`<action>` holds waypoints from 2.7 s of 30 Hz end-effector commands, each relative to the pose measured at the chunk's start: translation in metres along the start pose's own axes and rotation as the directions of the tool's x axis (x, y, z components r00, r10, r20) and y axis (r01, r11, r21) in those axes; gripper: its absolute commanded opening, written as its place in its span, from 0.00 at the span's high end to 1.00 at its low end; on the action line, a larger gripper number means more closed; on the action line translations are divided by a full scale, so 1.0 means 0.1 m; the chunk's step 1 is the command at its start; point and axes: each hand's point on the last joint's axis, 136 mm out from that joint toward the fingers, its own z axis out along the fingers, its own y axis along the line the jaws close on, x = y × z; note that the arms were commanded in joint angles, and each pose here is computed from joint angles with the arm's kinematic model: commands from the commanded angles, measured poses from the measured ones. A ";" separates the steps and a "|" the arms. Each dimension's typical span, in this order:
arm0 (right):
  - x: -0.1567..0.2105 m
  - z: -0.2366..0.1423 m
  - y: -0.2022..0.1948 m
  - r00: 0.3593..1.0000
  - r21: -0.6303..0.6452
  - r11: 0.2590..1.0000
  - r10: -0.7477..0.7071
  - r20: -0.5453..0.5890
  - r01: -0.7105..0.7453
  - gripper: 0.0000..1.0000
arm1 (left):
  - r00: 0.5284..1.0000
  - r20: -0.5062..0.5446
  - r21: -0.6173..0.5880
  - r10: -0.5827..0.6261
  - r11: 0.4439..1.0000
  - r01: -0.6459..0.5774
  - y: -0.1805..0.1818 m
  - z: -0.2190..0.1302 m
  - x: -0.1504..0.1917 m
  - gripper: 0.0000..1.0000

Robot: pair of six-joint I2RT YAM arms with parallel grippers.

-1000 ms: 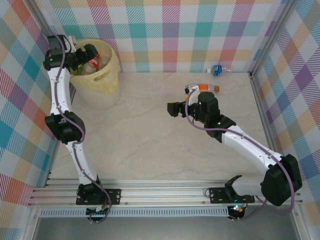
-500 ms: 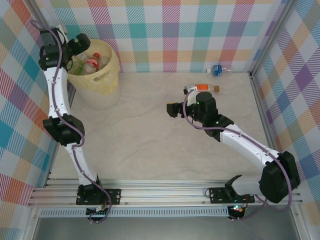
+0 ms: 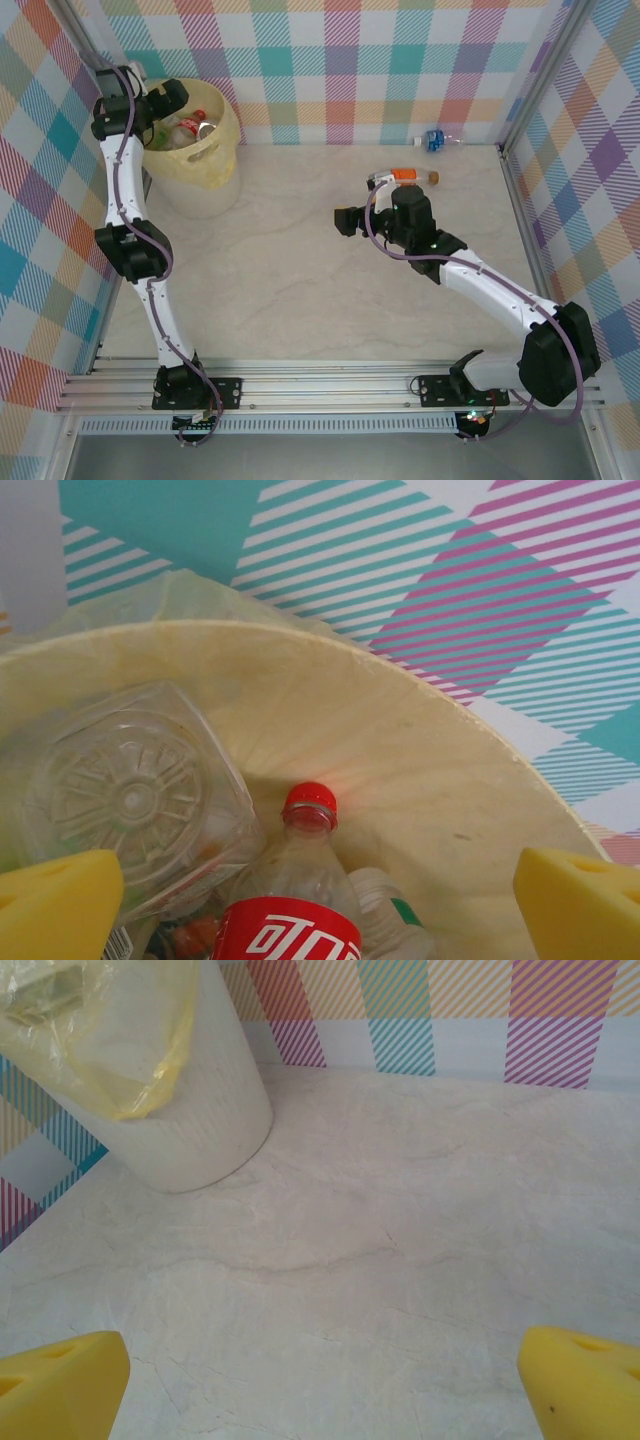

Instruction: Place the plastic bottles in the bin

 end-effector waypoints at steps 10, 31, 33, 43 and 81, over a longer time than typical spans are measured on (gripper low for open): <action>-0.14 -0.10 -0.33 1.000 0.113 0.993 0.030 -0.003 -0.029 0.00 | 0.995 0.068 0.209 0.072 0.974 -0.085 -1.00 -1.06 -0.34 0.00; -0.03 0.28 -1.74 0.947 0.091 0.978 -0.156 -0.280 0.189 0.00 | 0.996 -0.068 0.485 0.055 0.874 -0.015 -2.48 -1.78 1.13 0.00; -0.02 0.40 -1.87 0.930 0.064 0.972 -0.198 -0.310 0.228 0.00 | 0.994 -0.098 0.475 0.046 0.880 0.006 -2.46 -1.81 1.31 0.00; 0.06 0.93 -2.35 0.797 -0.047 0.893 -0.423 -0.430 0.448 0.00 | 0.981 -0.192 0.364 0.016 0.930 0.056 -2.02 -1.88 1.91 0.00; 0.64 1.82 -2.90 0.622 -0.285 0.765 -0.639 -0.452 0.578 0.33 | 0.973 -0.230 0.189 0.024 0.982 0.021 -1.66 -1.52 2.16 0.00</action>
